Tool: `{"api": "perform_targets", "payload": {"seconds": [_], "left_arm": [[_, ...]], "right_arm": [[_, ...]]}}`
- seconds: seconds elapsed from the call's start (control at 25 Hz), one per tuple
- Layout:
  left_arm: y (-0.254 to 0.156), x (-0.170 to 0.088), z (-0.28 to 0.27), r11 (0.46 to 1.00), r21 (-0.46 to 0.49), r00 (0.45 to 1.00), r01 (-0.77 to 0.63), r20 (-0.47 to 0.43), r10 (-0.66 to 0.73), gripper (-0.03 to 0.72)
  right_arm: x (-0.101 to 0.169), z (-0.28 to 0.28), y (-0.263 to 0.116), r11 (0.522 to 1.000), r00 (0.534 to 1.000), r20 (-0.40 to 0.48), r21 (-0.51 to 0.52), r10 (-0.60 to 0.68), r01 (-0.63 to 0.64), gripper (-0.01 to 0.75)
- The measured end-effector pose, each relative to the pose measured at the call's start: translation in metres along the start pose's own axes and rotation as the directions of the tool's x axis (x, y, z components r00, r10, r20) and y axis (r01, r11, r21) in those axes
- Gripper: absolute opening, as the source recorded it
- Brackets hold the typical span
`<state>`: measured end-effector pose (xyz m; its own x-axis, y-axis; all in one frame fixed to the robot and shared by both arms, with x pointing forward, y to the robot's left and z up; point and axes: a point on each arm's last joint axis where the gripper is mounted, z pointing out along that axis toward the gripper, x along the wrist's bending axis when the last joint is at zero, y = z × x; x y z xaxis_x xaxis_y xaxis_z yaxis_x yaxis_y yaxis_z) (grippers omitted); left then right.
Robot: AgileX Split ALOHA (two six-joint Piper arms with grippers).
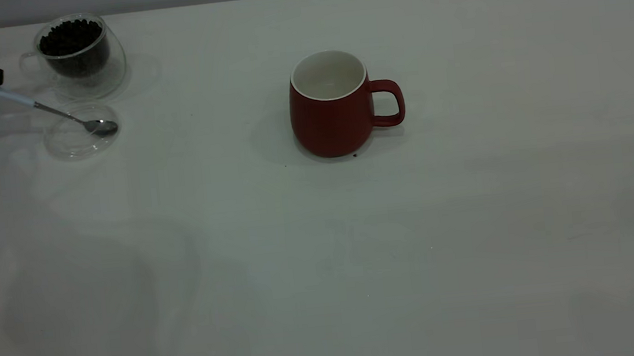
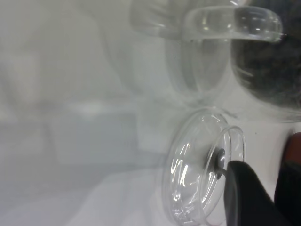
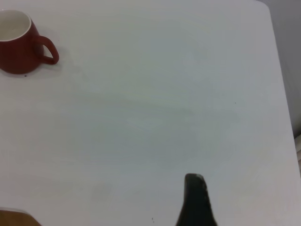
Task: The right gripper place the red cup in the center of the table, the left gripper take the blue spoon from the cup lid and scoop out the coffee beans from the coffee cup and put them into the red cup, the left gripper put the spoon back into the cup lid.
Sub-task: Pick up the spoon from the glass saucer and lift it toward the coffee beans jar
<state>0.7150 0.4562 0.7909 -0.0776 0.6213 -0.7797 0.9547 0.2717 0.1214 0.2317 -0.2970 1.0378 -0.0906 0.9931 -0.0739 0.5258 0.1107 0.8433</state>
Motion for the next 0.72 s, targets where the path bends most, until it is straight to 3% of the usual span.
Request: {"api": "perform_targets", "payload": {"seconds": [0.72], "left_arm": [[-0.001, -0.019, 0.027, 0.996, 0.07, 0.999, -0.051, -0.013, 0.052, 0.24]], "right_arm": [[0.0, 0.0, 0.0, 1.0, 1.0, 0.0, 0.0, 0.0, 0.0, 0.588]]}}
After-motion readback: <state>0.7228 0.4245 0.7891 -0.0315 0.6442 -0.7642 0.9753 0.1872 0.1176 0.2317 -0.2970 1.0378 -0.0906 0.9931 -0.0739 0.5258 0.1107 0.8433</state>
